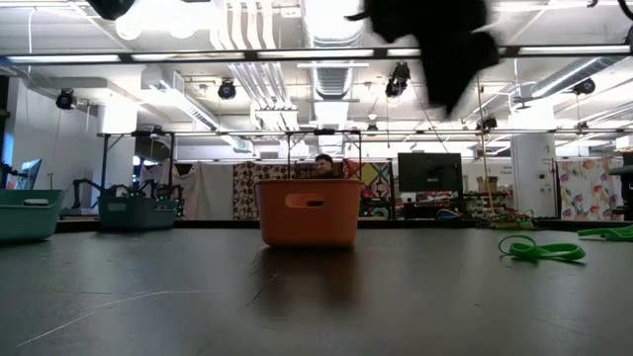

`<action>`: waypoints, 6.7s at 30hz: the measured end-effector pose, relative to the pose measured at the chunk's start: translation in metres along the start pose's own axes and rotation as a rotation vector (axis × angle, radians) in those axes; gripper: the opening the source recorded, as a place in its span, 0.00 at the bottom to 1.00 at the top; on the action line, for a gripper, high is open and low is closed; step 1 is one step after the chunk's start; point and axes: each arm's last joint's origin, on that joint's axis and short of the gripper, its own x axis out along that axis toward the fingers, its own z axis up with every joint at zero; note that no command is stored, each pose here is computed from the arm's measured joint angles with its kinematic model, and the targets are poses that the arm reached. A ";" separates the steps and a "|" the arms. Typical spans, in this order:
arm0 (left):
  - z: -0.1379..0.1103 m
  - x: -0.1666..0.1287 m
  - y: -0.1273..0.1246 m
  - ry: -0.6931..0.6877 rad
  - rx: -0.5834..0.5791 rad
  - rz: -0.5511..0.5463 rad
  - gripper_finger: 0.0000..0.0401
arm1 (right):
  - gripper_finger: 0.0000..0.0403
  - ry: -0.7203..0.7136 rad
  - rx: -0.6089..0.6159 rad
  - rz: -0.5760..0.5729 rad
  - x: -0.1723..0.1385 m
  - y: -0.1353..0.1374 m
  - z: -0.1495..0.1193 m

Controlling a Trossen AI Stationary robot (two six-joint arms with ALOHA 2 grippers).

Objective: Sort rubber bands into baskets
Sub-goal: Put the orange rubber band into the orange bin

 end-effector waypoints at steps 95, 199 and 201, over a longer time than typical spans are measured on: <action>0.007 -0.010 -0.004 -0.059 0.031 -0.164 0.48 | 0.02 -0.457 -0.277 0.128 0.026 0.020 0.079; 0.029 0.015 -0.007 -0.258 0.039 0.183 0.48 | 0.02 0.040 0.035 0.220 0.060 -0.115 -0.011; 0.029 0.012 -0.006 -0.264 0.037 0.182 0.48 | 0.02 -0.008 0.021 0.261 0.052 -0.109 -0.005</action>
